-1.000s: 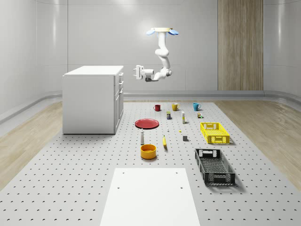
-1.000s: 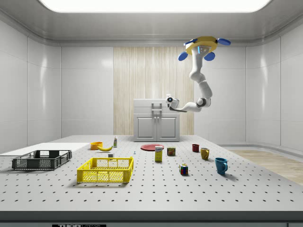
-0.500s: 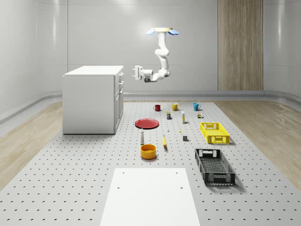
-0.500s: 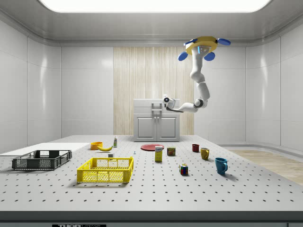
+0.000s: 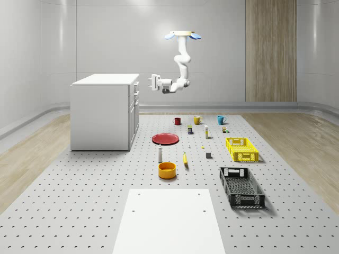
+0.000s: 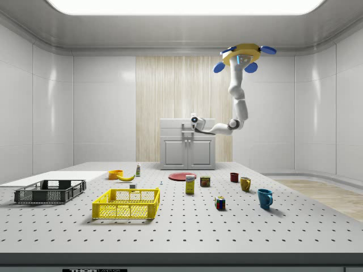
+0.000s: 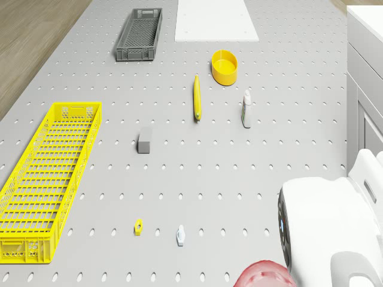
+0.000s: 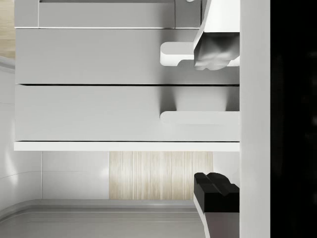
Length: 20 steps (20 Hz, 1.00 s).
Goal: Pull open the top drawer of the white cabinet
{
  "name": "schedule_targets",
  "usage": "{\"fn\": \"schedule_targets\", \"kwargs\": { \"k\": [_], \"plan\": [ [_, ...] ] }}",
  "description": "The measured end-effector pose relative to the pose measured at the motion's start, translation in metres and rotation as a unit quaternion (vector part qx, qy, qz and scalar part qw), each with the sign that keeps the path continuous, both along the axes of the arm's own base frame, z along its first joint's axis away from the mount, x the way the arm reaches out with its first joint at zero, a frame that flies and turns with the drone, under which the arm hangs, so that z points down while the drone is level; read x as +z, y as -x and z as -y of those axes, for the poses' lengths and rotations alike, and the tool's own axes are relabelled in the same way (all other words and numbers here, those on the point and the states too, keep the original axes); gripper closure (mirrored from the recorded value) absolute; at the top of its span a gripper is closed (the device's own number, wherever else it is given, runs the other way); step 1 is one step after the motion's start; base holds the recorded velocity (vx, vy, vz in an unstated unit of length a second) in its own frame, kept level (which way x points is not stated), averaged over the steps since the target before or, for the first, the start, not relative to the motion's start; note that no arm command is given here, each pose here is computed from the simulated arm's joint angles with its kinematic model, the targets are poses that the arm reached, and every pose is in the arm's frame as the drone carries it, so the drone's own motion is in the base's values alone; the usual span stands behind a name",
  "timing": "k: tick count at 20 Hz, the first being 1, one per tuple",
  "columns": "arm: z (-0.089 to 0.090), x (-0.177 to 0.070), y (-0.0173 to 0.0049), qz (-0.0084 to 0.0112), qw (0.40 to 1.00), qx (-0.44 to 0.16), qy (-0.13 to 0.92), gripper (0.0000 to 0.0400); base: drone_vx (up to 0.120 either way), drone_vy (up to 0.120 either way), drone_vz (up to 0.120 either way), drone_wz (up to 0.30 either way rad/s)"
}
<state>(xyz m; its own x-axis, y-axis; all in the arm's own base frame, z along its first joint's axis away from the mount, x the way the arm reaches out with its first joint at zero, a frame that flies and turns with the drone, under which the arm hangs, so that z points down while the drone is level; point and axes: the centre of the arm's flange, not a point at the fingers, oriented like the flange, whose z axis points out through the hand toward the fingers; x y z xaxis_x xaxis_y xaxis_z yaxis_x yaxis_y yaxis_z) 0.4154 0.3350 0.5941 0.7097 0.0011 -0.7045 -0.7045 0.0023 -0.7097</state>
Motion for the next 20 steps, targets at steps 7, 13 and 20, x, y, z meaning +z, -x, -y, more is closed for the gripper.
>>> {"fn": "schedule_targets", "kwargs": {
  "k": [7, 13, 20],
  "plan": [
    [-0.022, 0.000, -0.0186, 0.0002, 1.000, -0.002, 0.000, 0.0095, 0.000, 0.000, 0.000, 0.000],
    [-0.046, 0.000, -0.0226, 0.0003, 1.000, -0.001, 0.000, 0.0095, 0.000, 0.000, 0.000, 0.000],
    [-0.070, 0.000, -0.0244, 0.0004, 1.000, -0.001, 0.000, 0.0095, 0.000, 0.000, 0.000, 0.000]
  ]
}}
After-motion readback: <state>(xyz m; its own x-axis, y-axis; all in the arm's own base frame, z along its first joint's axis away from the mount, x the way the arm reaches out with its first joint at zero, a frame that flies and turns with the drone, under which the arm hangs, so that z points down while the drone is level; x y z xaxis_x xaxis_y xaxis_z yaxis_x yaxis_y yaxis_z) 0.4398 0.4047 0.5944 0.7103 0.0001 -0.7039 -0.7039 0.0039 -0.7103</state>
